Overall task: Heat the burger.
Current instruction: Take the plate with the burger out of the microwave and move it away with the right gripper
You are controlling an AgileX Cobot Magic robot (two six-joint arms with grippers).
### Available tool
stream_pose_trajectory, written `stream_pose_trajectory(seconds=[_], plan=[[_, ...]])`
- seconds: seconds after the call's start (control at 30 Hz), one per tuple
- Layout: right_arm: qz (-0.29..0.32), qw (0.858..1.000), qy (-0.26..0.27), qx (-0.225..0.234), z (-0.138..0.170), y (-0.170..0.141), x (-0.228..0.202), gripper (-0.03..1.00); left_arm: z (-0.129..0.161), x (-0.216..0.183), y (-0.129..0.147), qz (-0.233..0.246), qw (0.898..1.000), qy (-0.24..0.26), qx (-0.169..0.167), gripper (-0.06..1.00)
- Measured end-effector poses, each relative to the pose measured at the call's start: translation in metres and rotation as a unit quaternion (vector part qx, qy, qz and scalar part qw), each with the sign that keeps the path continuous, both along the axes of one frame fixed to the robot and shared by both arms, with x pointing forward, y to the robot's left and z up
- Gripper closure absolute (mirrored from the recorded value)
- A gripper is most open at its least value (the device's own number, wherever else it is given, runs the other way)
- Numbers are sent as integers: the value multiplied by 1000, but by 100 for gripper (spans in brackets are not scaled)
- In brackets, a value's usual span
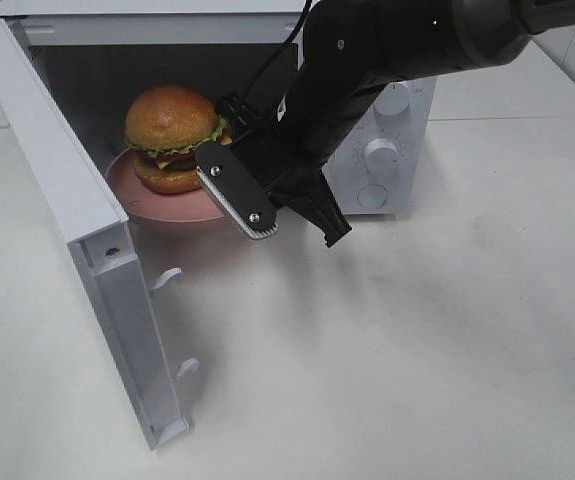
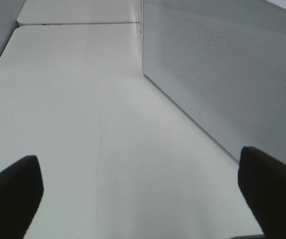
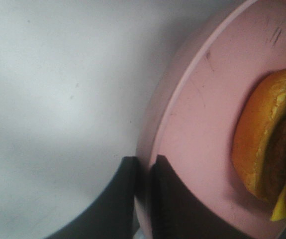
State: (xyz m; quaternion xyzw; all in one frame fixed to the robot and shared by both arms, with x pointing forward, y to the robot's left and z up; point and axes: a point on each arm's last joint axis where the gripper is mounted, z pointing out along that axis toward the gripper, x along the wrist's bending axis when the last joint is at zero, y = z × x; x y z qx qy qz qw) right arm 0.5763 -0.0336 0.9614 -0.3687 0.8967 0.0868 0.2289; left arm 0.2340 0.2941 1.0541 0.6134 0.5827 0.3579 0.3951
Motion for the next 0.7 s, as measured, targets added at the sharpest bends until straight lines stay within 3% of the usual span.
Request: stream_pose_trajectory(seconds=[0.7], plan=[[2, 1000, 28, -12, 1, -41, -64, 86, 0, 0, 0, 0, 1000, 0, 0, -5]])
